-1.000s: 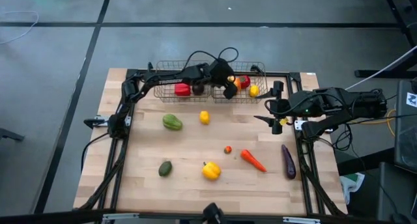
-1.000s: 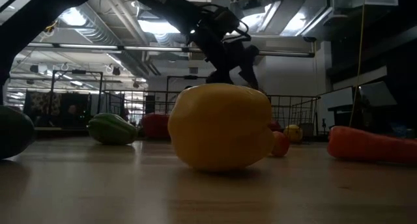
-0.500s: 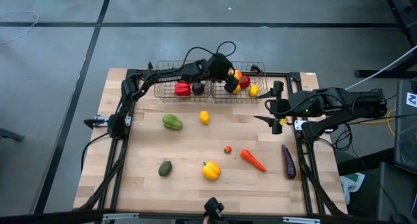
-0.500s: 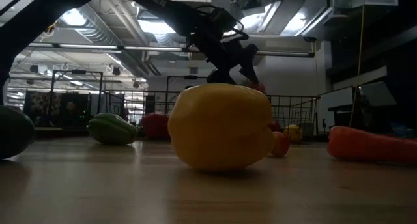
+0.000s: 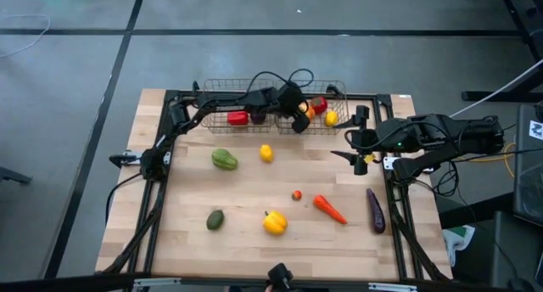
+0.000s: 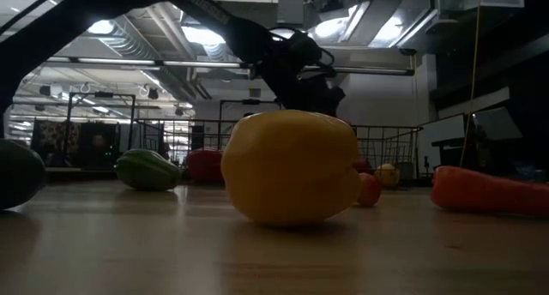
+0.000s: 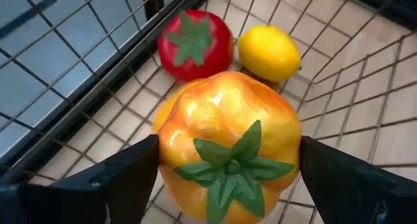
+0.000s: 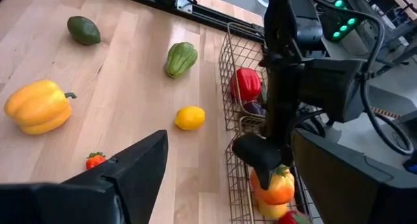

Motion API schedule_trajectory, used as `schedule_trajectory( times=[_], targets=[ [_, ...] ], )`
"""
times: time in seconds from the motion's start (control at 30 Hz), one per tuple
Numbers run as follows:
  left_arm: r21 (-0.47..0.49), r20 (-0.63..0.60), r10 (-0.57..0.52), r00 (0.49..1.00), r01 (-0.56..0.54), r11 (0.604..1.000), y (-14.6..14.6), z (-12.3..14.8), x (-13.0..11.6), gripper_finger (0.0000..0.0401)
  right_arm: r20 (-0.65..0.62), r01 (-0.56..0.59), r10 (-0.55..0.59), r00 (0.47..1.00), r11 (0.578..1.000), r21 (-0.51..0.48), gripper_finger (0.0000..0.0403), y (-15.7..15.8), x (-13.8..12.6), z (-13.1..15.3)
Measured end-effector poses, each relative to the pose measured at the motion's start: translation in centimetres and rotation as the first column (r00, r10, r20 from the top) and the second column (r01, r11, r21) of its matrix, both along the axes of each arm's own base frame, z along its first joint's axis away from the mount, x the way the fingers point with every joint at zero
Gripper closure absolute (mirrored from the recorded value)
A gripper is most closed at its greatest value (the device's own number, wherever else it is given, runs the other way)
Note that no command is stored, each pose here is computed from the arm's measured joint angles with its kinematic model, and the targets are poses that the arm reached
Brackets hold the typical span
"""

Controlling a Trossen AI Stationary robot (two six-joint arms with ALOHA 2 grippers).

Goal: Sort produce into baskets
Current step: Put the orange tomato into the right golden wire basket

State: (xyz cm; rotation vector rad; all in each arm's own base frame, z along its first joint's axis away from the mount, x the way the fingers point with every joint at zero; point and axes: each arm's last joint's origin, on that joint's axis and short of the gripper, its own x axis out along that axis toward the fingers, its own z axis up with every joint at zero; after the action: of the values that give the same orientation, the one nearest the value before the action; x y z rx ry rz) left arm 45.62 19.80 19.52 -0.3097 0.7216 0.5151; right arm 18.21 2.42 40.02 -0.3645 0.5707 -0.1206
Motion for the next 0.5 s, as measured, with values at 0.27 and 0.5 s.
schedule_trajectory(
  times=[0.27, 0.5],
  targets=[
    [0.066, -0.041, -0.088, 0.995, 0.090, 0.994, -0.82, -0.59, 0.61, 0.0059, 0.000, 0.000, 0.000, 1.000, 1.000, 0.000, 0.0078, 0.00, 0.00, 0.00],
    [0.102, -0.065, -0.116, 0.991, 0.122, 0.987, -0.79, -0.67, 0.61, 0.0059, 0.000, 0.000, 0.000, 1.000, 1.000, 0.000, 0.0078, 0.00, 0.00, 0.00]
  ],
)
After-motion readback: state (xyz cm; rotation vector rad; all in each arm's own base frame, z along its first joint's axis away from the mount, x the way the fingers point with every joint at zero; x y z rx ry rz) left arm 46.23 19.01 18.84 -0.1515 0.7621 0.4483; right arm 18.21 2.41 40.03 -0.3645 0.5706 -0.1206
